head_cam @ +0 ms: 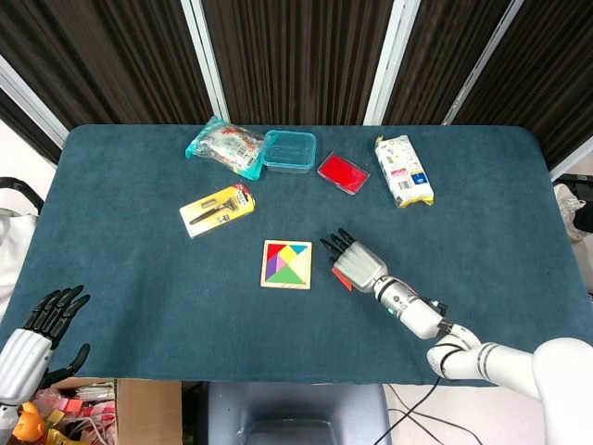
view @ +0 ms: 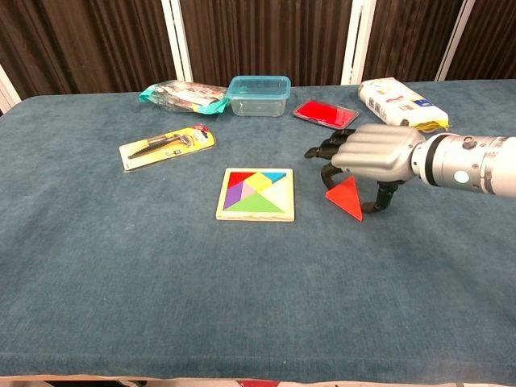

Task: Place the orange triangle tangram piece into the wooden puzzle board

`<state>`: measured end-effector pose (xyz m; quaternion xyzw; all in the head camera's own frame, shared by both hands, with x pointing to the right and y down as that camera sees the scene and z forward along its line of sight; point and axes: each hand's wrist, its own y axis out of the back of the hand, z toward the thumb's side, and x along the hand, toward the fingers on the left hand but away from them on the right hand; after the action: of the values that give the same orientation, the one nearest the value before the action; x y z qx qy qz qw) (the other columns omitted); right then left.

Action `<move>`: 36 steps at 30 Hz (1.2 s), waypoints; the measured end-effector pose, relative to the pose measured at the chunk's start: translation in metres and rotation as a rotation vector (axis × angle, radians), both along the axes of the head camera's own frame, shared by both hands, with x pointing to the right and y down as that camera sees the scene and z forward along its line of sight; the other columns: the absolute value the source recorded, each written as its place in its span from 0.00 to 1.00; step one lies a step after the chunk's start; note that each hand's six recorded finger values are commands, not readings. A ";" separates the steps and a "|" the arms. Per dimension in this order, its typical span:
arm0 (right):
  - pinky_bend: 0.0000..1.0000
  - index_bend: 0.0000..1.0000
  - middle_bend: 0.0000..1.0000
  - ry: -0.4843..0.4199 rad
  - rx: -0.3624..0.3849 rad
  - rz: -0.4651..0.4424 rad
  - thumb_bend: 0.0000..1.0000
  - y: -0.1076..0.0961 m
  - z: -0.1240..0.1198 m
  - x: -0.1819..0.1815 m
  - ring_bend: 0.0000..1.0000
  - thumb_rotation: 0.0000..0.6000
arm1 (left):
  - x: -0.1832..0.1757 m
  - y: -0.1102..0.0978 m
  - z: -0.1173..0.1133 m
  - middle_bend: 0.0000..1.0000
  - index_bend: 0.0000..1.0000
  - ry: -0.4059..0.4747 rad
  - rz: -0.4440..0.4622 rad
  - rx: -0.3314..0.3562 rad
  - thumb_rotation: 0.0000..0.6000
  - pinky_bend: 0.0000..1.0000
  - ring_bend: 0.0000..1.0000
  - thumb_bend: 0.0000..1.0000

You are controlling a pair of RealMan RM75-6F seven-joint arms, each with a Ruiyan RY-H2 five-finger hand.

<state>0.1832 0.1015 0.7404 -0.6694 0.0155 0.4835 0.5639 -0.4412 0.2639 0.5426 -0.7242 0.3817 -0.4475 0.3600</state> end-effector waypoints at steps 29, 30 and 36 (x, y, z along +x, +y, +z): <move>0.00 0.57 0.00 -0.031 0.168 0.060 0.44 -0.020 -0.016 -0.100 0.00 1.00 | 0.002 0.002 -0.002 0.00 0.00 0.014 0.023 -0.005 1.00 0.09 0.00 0.46; 0.00 0.57 0.00 -0.027 0.168 0.059 0.44 -0.019 -0.015 -0.101 0.00 1.00 | 0.002 0.002 -0.002 0.00 0.00 0.012 0.023 -0.005 1.00 0.09 0.00 0.46; 0.00 0.57 0.00 0.000 0.165 0.050 0.44 -0.017 -0.009 -0.102 0.00 1.00 | 0.002 0.002 -0.001 0.00 0.00 0.009 0.025 -0.006 1.00 0.09 0.00 0.46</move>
<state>0.0810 0.0841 0.7317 -0.6207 -0.0412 0.4970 0.6051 -0.4394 0.2663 0.5416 -0.7320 0.3729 -0.4410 0.3615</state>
